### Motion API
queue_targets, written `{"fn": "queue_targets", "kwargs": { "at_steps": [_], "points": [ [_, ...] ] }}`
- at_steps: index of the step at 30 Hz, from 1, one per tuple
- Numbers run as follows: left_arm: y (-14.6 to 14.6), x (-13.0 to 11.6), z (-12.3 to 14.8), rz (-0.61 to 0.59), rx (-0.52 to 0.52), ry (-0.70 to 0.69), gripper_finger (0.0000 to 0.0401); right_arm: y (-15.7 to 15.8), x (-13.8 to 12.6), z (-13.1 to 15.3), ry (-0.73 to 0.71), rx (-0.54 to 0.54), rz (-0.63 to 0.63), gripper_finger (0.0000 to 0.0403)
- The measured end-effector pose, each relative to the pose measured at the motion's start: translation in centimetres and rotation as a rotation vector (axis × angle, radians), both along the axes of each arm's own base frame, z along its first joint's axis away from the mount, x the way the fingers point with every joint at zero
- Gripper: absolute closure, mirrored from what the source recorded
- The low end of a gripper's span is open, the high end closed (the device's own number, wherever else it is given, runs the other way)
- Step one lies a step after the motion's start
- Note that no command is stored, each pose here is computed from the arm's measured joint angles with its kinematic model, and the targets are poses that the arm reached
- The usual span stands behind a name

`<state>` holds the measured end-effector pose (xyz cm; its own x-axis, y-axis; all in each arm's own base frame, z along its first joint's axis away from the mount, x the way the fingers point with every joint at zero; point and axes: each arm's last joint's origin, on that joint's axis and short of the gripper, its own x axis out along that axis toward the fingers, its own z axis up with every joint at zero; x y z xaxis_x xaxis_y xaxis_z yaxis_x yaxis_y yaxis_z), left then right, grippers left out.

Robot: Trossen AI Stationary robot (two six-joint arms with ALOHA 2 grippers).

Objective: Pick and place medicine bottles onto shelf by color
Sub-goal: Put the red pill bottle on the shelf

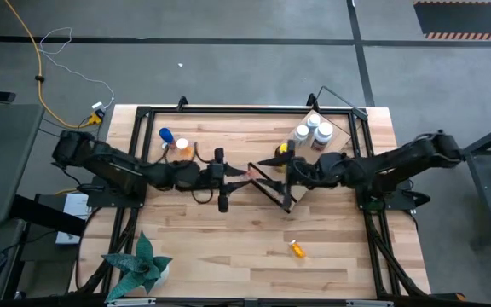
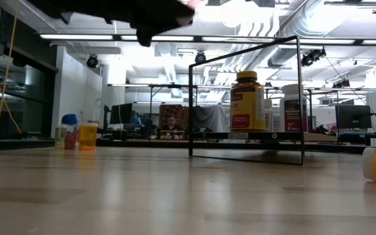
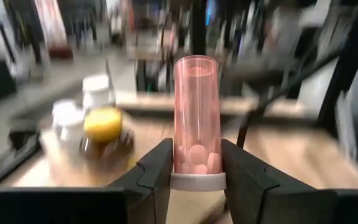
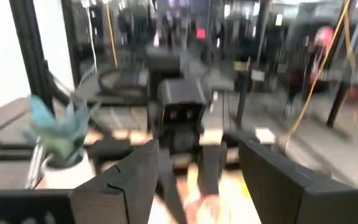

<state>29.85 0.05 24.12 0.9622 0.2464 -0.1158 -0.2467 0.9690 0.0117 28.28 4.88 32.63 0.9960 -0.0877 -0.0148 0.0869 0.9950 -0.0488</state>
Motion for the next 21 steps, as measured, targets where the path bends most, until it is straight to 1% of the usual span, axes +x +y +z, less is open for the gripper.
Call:
{"fn": "queue_targets", "kwargs": {
  "at_steps": [3, 5, 8, 11, 13, 16, 17, 19, 21],
  "points": [
    [0.2, -0.3, 0.9, 0.011, -0.016, 0.202, 0.0294, -0.3, -1.3, 0.4, 0.149, 0.068, -0.014, 0.0190],
    [0.2, -0.2, 1.7, 0.012, -0.013, 0.315, 0.0294, -0.4, -1.6, 0.9, 0.245, 0.109, -0.028, 0.0190],
    [0.1, -0.1, 3.3, -0.011, -0.017, 0.473, 0.0294, -0.3, -1.2, 1.6, 0.367, 0.139, -0.050, 0.0190],
    [-0.1, 0.3, 4.7, -0.088, -0.042, 0.606, 0.0293, -0.1, -0.4, 1.6, 0.482, 0.158, -0.062, 0.0190],
    [-0.5, 0.5, 5.5, -0.154, -0.054, 0.661, 0.0293, 0.1, 0.5, 1.6, 0.519, 0.182, -0.037, 0.0190],
    [-1.4, 0.7, 6.4, -0.241, -0.032, 0.687, 0.0293, 0.7, 2.1, 0.5, 0.581, 0.219, 0.029, 0.0190],
    [-1.8, 0.5, 6.4, -0.257, -0.024, 0.707, 0.0293, 0.9, 2.7, 0.1, 0.597, 0.228, 0.041, 0.0190],
    [-2.6, 0.7, 6.5, -0.281, -0.006, 0.699, 0.0293, 1.2, 3.7, -0.8, 0.614, 0.235, 0.057, 0.0190],
    [-3.1, 0.4, 6.3, -0.297, 0.002, 0.731, 0.0293, 1.4, 4.7, -1.6, 0.621, 0.234, 0.058, 0.0190]
  ]
}}
